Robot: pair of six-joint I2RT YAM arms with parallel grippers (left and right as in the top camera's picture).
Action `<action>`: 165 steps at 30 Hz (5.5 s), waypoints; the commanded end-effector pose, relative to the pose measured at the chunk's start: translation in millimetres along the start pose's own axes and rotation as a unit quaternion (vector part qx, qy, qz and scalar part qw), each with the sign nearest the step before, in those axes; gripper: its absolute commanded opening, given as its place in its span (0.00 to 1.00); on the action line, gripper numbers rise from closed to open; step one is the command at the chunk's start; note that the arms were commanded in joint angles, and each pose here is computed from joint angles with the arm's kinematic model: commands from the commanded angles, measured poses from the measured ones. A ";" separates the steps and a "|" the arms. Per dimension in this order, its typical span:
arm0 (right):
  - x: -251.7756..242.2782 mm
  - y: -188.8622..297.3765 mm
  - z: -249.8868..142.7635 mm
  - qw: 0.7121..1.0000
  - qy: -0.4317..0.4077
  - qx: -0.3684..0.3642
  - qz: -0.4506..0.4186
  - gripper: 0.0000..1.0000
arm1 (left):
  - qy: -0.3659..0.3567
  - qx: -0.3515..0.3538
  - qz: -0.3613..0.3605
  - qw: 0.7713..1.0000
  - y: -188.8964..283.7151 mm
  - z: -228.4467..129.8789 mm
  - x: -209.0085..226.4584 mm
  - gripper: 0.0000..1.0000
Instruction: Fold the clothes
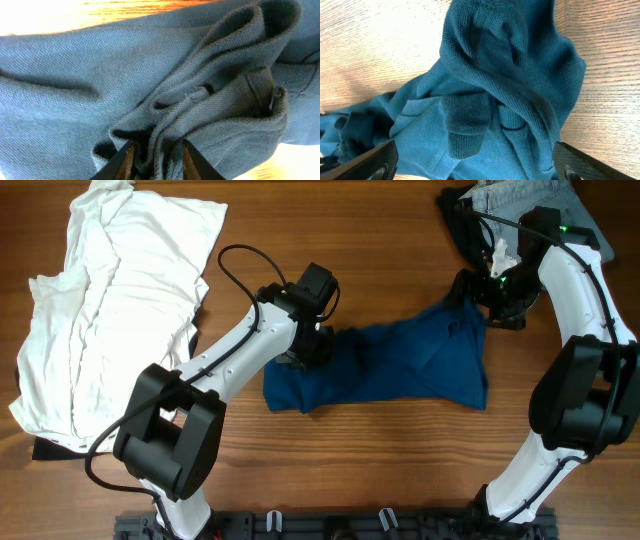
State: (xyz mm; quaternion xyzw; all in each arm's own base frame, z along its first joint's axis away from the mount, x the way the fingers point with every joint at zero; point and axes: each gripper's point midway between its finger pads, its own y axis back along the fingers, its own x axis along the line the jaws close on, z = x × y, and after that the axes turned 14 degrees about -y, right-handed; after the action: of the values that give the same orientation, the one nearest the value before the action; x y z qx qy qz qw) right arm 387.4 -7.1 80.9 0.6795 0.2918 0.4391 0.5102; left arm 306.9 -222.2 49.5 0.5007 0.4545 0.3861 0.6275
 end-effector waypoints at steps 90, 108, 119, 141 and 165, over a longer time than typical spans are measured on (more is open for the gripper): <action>-55.4 -105.4 -48.9 0.999 -0.027 0.030 -0.007 0.18 | 0.082 -0.186 0.071 0.977 136.0 34.8 100.5 0.19; 4.9 90.7 24.8 0.993 0.021 -0.098 0.068 0.04 | 0.229 -0.202 0.134 0.943 160.5 16.3 220.6 0.22; 131.1 35.9 -65.5 0.985 0.168 -0.023 0.031 0.04 | 0.261 -0.205 0.146 0.932 167.8 5.3 252.0 0.22; 154.0 -25.8 -141.9 0.966 0.252 0.038 -0.049 0.60 | 0.259 -0.208 0.148 0.932 168.2 6.7 252.8 0.23; -5.7 -116.6 -45.9 0.987 0.066 -0.066 -0.128 0.10 | 0.260 -0.202 0.148 0.933 164.8 6.2 253.0 0.23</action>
State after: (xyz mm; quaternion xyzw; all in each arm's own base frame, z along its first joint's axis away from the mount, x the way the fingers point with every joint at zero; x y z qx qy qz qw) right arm 328.0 137.6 15.6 0.6463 0.3466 0.4907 0.4706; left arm 381.9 44.2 168.8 0.2986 0.4364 0.6748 0.5147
